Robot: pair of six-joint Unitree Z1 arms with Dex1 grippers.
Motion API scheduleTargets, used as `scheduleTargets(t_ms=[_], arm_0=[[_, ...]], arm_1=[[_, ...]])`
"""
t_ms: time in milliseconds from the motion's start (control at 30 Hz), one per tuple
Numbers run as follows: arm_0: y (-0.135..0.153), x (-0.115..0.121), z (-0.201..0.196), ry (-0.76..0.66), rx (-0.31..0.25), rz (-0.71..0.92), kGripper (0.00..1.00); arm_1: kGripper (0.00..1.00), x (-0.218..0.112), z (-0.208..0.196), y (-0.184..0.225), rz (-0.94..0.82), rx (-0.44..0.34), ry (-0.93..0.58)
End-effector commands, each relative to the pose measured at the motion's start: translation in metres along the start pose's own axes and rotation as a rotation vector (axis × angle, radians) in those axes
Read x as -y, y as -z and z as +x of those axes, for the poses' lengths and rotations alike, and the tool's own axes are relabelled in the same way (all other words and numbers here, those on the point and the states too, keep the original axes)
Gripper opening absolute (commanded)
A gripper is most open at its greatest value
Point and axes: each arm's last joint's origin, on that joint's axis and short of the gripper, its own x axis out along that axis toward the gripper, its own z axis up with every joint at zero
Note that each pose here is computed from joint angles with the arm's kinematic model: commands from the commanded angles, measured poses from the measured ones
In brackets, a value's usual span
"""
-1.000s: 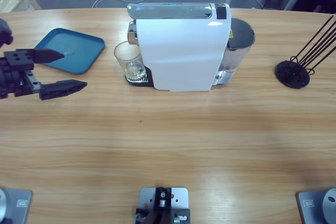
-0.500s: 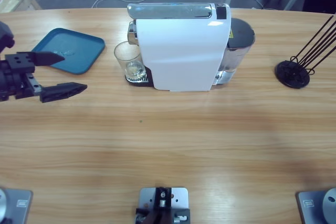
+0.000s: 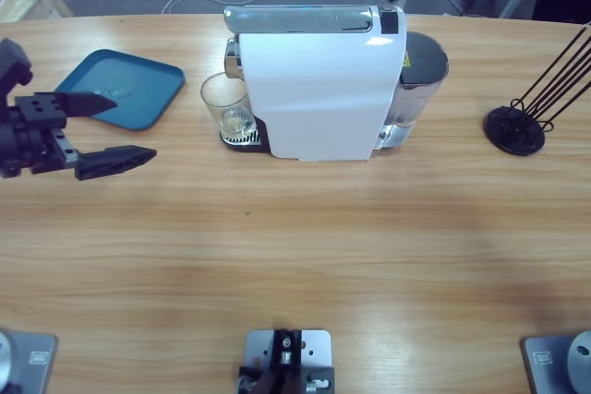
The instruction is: Pour coffee
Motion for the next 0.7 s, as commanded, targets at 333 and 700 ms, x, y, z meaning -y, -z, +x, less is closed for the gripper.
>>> scheduleTargets(t_ms=[333, 700], arm_0=[[0.013, 0.002, 0.01, 0.005, -0.06, -0.02, 1.0], [0.013, 0.002, 0.01, 0.005, -0.06, -0.022, 1.0]], arm_1=[[0.0, -0.003, 0.053, -0.001, -0.013, -0.13, 0.026], [0.983, -0.012, -0.04, 0.01, -0.049, 0.079, -0.049]])
